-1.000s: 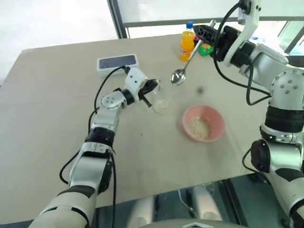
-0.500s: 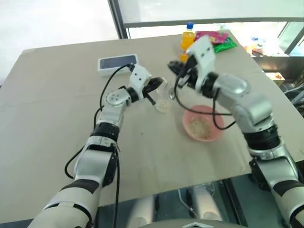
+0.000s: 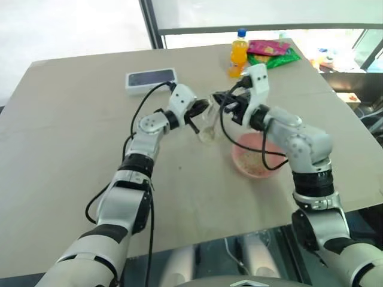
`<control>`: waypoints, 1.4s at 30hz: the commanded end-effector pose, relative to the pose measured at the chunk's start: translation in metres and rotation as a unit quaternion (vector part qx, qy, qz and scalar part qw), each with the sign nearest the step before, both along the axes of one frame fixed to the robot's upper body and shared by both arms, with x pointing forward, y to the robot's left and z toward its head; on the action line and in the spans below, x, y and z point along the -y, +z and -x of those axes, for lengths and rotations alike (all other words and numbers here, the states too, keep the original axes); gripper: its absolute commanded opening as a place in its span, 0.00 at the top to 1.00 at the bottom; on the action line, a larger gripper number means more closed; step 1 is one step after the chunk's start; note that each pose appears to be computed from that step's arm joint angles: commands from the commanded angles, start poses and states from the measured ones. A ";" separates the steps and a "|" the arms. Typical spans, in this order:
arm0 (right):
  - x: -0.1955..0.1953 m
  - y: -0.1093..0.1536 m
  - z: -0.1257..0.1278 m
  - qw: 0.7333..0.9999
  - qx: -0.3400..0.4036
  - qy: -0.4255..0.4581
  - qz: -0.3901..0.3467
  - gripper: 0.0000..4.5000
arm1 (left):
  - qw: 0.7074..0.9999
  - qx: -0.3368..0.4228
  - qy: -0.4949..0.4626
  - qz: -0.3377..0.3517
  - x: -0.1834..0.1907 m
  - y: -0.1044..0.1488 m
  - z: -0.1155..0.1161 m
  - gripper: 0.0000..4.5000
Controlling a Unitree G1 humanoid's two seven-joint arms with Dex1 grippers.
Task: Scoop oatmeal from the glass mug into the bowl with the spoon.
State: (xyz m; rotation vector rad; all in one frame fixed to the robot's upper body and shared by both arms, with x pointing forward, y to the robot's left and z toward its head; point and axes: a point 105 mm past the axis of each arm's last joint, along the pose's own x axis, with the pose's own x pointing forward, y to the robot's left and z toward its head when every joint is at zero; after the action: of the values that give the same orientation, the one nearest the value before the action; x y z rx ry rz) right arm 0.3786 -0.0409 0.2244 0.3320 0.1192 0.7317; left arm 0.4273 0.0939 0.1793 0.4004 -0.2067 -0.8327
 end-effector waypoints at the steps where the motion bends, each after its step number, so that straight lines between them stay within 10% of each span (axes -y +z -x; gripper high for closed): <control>1: 0.009 0.003 -0.003 0.997 -0.052 -0.010 -0.054 1.00 | 1.000 0.028 -0.003 0.000 0.004 0.013 0.000 0.97; 23: 0.120 0.028 -0.014 0.927 -0.169 -0.136 -0.307 1.00 | 0.998 0.058 -0.009 0.039 0.027 0.006 0.007 0.97; 42: 0.128 0.046 0.007 0.937 -0.095 -0.078 -0.326 1.00 | 0.995 0.043 -0.034 0.086 0.029 0.004 0.013 0.97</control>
State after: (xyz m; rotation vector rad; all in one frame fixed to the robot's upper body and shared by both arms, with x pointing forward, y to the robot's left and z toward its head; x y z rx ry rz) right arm 0.3792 -0.1686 0.2521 1.0475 0.1047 0.5038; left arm 0.4170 0.0636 0.1735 0.2755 -0.3146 -0.8540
